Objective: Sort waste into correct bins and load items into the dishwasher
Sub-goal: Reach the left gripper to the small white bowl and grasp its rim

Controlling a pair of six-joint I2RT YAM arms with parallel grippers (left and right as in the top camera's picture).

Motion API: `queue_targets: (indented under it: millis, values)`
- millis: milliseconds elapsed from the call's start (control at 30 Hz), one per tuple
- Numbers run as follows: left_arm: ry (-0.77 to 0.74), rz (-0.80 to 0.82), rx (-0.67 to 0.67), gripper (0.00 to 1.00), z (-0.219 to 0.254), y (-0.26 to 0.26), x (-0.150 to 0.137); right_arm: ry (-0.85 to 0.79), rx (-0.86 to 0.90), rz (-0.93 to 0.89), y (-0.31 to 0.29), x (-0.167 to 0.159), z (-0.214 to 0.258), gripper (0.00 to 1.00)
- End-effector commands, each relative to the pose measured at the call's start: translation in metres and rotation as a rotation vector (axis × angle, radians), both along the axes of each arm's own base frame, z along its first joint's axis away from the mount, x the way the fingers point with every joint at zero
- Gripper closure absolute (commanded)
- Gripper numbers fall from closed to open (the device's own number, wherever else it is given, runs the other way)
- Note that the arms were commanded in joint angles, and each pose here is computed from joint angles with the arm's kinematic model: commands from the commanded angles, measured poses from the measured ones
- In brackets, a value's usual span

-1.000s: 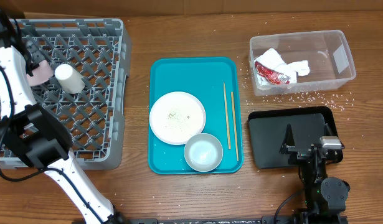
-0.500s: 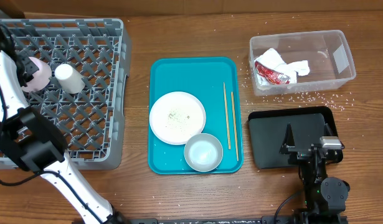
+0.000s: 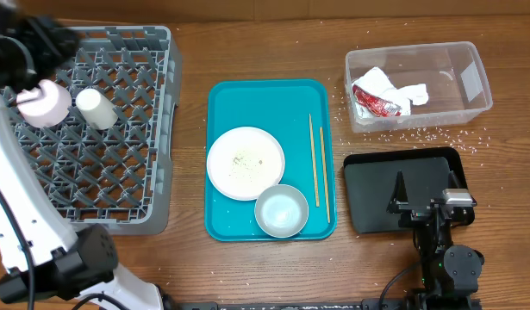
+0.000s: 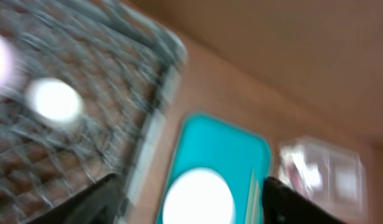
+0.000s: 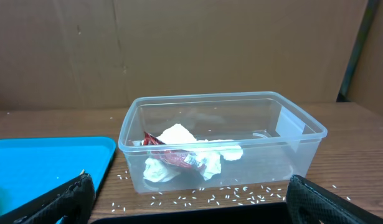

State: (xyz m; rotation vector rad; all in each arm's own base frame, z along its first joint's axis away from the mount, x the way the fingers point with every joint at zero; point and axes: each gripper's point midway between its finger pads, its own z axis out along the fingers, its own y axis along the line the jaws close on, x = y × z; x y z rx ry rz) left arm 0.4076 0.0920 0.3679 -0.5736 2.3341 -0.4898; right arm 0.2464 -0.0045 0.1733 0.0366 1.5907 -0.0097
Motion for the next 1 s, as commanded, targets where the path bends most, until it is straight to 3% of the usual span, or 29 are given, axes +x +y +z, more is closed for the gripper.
queue_targets:
  millis: [0,367,600,767,967]
  values:
    - [0.096,-0.281,-0.024,0.20,-0.025,-0.062,-0.012,-0.005,-0.001,-0.009,-0.002,0.000,-0.001,0.00]
    - [0.308,-0.668,0.057,0.18,-0.070,-0.197,-0.058,-0.005,-0.001,-0.009,-0.002,0.000,-0.001,0.00]
    - [0.563,-0.963,0.127,0.18,-0.136,-0.285,-0.128,-0.005,-0.001,-0.009,-0.002,0.000,-0.001,0.00]
    - [0.723,-0.953,0.288,0.18,-0.194,-0.314,-0.168,-0.005,-0.001,-0.009,-0.002,0.000,-0.001,0.00]
    - [0.722,-0.968,0.336,0.20,-0.231,-0.348,-0.192,-0.004,-0.001,-0.009,-0.002,0.000,-0.002,0.00]
